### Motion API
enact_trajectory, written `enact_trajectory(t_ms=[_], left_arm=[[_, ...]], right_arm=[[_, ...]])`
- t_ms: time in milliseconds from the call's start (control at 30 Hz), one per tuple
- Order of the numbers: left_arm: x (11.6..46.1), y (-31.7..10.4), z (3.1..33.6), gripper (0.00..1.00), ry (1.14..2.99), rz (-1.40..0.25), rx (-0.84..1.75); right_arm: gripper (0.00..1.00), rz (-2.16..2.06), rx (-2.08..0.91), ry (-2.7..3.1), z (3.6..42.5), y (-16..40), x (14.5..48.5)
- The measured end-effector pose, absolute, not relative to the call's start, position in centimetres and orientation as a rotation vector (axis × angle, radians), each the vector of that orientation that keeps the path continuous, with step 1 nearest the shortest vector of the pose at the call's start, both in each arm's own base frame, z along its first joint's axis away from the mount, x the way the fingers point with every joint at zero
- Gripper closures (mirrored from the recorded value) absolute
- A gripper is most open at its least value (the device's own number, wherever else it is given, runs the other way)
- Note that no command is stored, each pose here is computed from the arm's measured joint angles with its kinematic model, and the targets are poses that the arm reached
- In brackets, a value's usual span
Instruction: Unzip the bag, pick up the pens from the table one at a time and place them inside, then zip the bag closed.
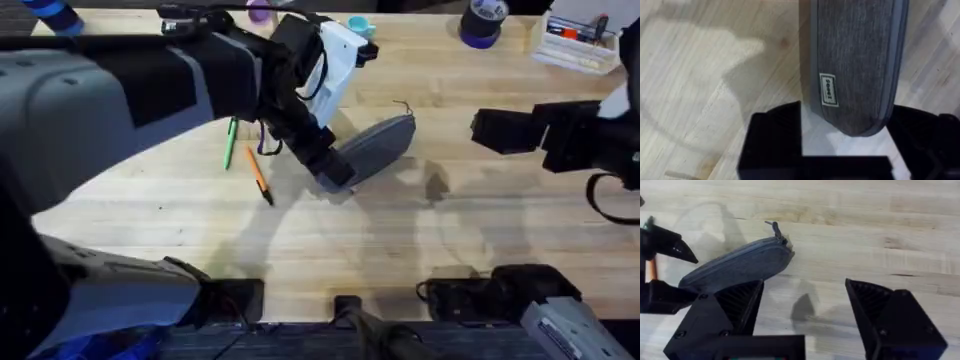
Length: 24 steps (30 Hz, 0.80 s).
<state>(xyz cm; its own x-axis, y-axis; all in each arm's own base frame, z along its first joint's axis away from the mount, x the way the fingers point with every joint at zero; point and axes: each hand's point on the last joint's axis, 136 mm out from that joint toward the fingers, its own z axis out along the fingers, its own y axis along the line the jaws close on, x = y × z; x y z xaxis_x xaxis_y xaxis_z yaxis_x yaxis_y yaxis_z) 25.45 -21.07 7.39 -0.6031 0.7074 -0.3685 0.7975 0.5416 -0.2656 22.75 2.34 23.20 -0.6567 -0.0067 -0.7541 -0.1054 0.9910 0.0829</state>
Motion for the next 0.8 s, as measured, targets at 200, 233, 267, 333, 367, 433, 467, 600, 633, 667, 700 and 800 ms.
enact_trajectory(t_ms=[200, 233, 267, 333, 367, 433, 467, 600, 633, 667, 700, 800], left_arm=[[25.7, -21.7, 7.7, 0.681, 2.529, -0.632, 1.274], [25.7, -21.7, 7.7, 0.76, 2.527, -0.635, 1.274], [25.7, -21.8, 7.7, 0.841, 2.523, -0.637, 1.275], [25.7, -21.9, 7.8, 0.94, 2.52, -0.643, 1.273], [25.7, -21.9, 7.8, 0.947, 2.519, -0.643, 1.273], [25.7, -21.9, 7.8, 0.945, 2.519, -0.643, 1.273], [25.7, -21.9, 7.8, 0.945, 2.518, -0.644, 1.273], [25.8, -21.9, 7.8, 0.949, 2.517, -0.644, 1.273], [25.8, -21.9, 7.8, 0.95, 2.517, -0.644, 1.273], [25.8, -21.9, 7.8, 0.951, 2.517, -0.644, 1.273], [25.8, -21.9, 7.8, 0.952, 2.517, -0.644, 1.273], [25.8, -21.9, 7.8, 0.954, 2.517, -0.645, 1.273]], right_arm=[[0.005, 0.15, -0.078, 2.283, 23.2, 2.3, 22.8], [0.005, 0.15, -0.078, 2.281, 23.3, 2.3, 22.8], [0.005, 0.15, -0.079, 2.275, 23.4, 2.3, 22.9], [0.005, 0.16, -0.085, 2.263, 23.6, 2.5, 23.0], [0.005, 0.169, -0.089, 2.254, 23.8, 2.7, 23.2], [0.005, 0.183, -0.096, 2.25, 23.9, 2.9, 23.3], [0.005, 0.191, -0.099, 2.256, 23.8, 3.0, 23.4], [0.005, 0.254, -0.12, 2.309, 23.0, 3.8, 24.3], [0.005, 0.277, -0.126, 2.328, 22.9, 4.1, 24.7], [0.005, 0.296, -0.131, 2.35, 22.8, 4.4, 25.1], [0.005, 0.317, -0.134, 2.374, 22.7, 4.6, 25.5], [0.005, 0.37, -0.137, 2.454, 22.4, 5.2, 26.8]])
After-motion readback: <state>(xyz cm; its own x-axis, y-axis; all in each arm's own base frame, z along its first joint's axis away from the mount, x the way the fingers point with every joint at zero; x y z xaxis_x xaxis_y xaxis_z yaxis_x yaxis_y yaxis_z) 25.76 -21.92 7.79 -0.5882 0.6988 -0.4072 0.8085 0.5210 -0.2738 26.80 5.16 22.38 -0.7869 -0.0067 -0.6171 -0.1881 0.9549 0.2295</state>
